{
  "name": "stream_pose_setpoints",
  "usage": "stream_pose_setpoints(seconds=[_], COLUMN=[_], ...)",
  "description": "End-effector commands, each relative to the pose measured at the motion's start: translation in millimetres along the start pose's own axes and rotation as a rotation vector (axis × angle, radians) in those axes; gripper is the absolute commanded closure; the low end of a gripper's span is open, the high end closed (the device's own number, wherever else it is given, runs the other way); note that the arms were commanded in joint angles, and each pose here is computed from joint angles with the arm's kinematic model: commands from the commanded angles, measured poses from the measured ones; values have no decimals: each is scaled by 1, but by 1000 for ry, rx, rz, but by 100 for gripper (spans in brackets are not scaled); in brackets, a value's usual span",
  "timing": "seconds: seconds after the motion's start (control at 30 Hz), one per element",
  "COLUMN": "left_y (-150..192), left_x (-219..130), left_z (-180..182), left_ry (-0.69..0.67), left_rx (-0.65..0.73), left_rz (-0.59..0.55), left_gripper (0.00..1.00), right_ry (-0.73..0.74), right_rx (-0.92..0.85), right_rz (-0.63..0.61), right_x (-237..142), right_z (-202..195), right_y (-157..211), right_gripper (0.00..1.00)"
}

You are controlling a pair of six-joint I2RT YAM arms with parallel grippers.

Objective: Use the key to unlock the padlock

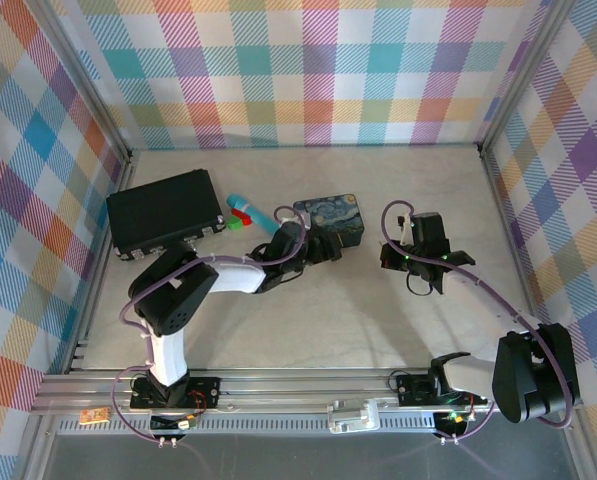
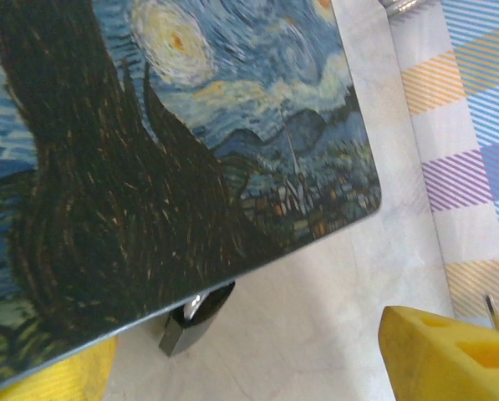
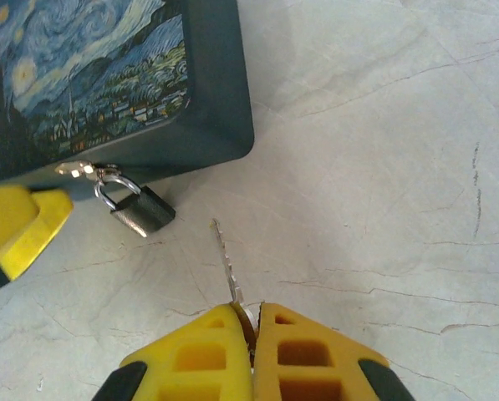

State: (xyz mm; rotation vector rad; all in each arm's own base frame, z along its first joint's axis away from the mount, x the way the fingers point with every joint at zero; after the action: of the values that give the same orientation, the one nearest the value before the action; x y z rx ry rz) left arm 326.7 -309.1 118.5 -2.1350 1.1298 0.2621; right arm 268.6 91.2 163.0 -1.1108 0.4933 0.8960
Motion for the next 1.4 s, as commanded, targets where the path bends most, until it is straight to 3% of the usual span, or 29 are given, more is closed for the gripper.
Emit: stream_pose_setpoints(seconds=[0.0,0.27,0.4,0.83,1.37], left_y=[-13,-12,-1,9,21], left_x=[12,7,5,39,54], left_z=[5,9,23,13,36], left_ry=[-30,-61,-111,-144,-310], left_rx=[52,114,136,191,199], left_rz=[-13,12,40,69,96], left_gripper=[19,22,33,44,68], right_ry=[-44,-99,-113,-132,-126], right_rx=[3,17,23,30,28], right_rz=[-23,-23,-25,-35,-42], right_x=[-3,0,2,1,0], right_z=[4,7,7,10,9], right_y=[-1,4,4,1,1], right_gripper=[100,100,100,100,100])
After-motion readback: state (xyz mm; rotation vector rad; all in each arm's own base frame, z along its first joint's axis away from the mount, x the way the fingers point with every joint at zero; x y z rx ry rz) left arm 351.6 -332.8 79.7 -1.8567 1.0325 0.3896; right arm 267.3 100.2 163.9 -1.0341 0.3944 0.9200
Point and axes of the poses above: each hand's point on the last joint's axis, 136 mm out from that joint toward the fingers, its own x axis out along the fingers, its own z axis along the line the jaws close on, y = z × x, the point moved 7 cm from there along -x, back along the fingers, and after that the axes turned 1 degree about -x, right-handed, at the moved point
